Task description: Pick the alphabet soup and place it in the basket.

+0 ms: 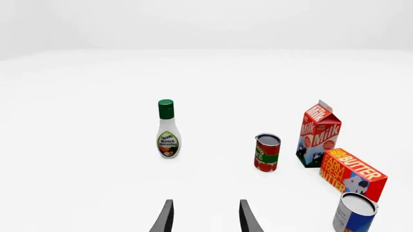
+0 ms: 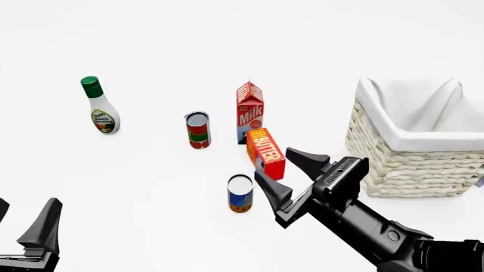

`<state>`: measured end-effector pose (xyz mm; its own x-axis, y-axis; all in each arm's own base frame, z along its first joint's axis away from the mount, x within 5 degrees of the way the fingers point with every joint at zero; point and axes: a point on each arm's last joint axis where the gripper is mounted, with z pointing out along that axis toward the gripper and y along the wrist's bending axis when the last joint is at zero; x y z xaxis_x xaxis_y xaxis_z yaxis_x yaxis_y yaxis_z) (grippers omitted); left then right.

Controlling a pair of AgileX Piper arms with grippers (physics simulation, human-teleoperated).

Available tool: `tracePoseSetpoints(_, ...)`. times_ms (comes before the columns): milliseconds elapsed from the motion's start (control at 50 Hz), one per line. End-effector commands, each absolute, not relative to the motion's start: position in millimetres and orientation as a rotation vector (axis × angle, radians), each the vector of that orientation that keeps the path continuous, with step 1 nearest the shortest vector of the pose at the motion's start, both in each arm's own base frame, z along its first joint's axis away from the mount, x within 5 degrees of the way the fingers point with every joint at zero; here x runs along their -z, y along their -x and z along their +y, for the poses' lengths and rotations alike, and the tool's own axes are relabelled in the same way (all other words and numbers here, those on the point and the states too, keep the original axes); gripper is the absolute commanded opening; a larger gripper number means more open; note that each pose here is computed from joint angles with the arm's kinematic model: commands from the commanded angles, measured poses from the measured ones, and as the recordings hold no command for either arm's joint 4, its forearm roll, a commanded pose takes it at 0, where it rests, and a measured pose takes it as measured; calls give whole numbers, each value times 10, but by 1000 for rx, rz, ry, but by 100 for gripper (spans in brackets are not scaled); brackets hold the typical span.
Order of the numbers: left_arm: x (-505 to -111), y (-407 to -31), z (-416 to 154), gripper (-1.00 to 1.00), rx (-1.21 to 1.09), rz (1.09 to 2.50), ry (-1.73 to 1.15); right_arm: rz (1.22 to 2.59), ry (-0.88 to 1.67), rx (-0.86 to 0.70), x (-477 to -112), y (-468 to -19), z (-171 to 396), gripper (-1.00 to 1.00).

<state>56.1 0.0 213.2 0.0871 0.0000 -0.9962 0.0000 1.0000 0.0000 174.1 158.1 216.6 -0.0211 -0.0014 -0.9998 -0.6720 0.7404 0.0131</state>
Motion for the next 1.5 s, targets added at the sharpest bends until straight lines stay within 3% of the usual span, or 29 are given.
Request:
tracePoseSetpoints(20, -2132, -561, 0, 100, 0, 1484, 0, 1540, 565, -585, -2040, -1817, 1630, 100)
tracePoseSetpoints(1500, -2132, -561, 0, 100, 0, 1484, 0, 1664, 567, -569, -1479, -2257, 1962, 100)
